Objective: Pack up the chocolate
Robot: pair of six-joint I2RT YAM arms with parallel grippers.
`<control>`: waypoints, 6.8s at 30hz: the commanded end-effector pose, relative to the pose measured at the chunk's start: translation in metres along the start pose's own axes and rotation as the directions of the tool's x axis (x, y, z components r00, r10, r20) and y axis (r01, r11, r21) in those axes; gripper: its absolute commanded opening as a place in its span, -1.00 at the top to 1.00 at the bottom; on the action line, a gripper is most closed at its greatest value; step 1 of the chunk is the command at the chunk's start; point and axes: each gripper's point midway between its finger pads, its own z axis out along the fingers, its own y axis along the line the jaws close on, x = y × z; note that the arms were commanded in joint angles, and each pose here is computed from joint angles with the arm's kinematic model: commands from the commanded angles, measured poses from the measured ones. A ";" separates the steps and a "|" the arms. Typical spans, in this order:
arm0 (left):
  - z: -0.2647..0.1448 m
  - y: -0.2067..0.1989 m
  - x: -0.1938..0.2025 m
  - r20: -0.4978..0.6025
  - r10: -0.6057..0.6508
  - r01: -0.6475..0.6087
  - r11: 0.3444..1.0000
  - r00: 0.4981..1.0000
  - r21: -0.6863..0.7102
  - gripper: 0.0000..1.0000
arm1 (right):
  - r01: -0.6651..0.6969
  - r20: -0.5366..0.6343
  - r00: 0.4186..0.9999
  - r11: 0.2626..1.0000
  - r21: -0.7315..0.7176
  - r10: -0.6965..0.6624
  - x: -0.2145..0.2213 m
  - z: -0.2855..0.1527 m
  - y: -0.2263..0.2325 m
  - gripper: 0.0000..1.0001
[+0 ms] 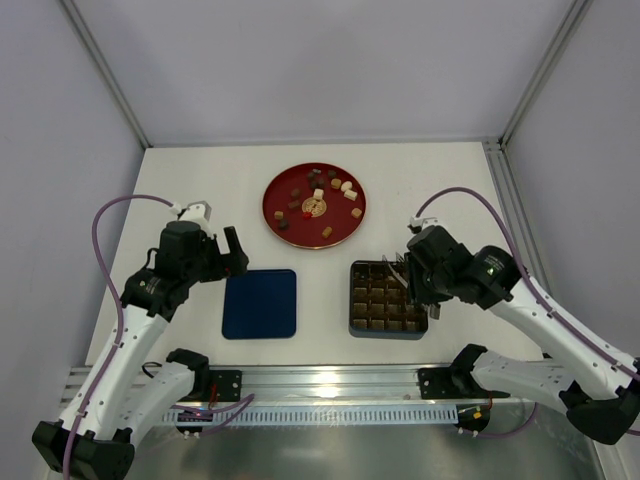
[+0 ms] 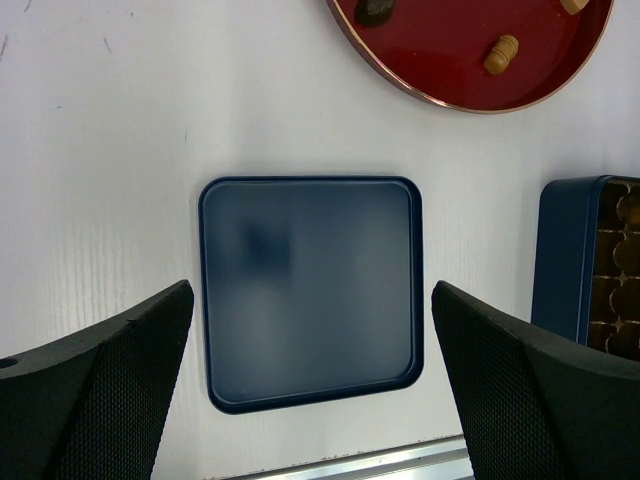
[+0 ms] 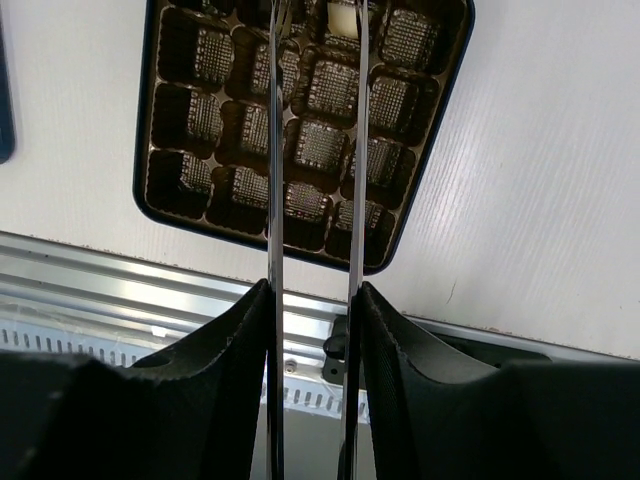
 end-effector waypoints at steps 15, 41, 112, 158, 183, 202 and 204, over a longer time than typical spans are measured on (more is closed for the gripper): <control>0.001 -0.003 -0.003 0.011 0.015 -0.016 1.000 1.000 0.012 -0.99 | 0.101 0.125 0.988 0.988 -0.112 -0.087 -0.133 0.029 0.080 0.17; 0.001 -0.004 -0.002 0.008 0.020 -0.020 1.000 1.000 0.018 -0.99 | 0.157 -0.040 0.986 0.981 -0.117 -0.162 -0.151 0.126 0.120 0.20; 0.002 -0.005 -0.002 0.005 0.023 -0.024 1.000 1.000 0.019 -0.99 | 0.088 -0.020 0.996 0.995 -0.037 -0.089 -0.203 0.158 0.127 0.24; 0.003 -0.003 -0.001 0.002 0.022 -0.022 1.000 1.000 0.012 -0.99 | 0.091 0.065 0.994 0.996 -0.018 -0.090 -0.195 0.088 0.097 0.42; 0.002 -0.008 0.000 -0.003 0.029 -0.028 0.999 1.000 0.036 -0.99 | -0.067 0.076 0.995 0.996 0.062 0.063 -0.070 -0.023 0.000 0.42; 0.002 -0.010 0.002 -0.011 0.034 -0.034 0.998 0.999 0.044 -0.99 | -0.169 0.042 0.985 0.982 0.087 0.166 0.003 -0.024 -0.034 0.41; 0.002 -0.011 0.001 -0.006 0.034 -0.034 0.998 0.999 0.045 -1.00 | -0.165 0.038 0.986 0.983 0.086 0.162 0.003 -0.021 -0.033 0.41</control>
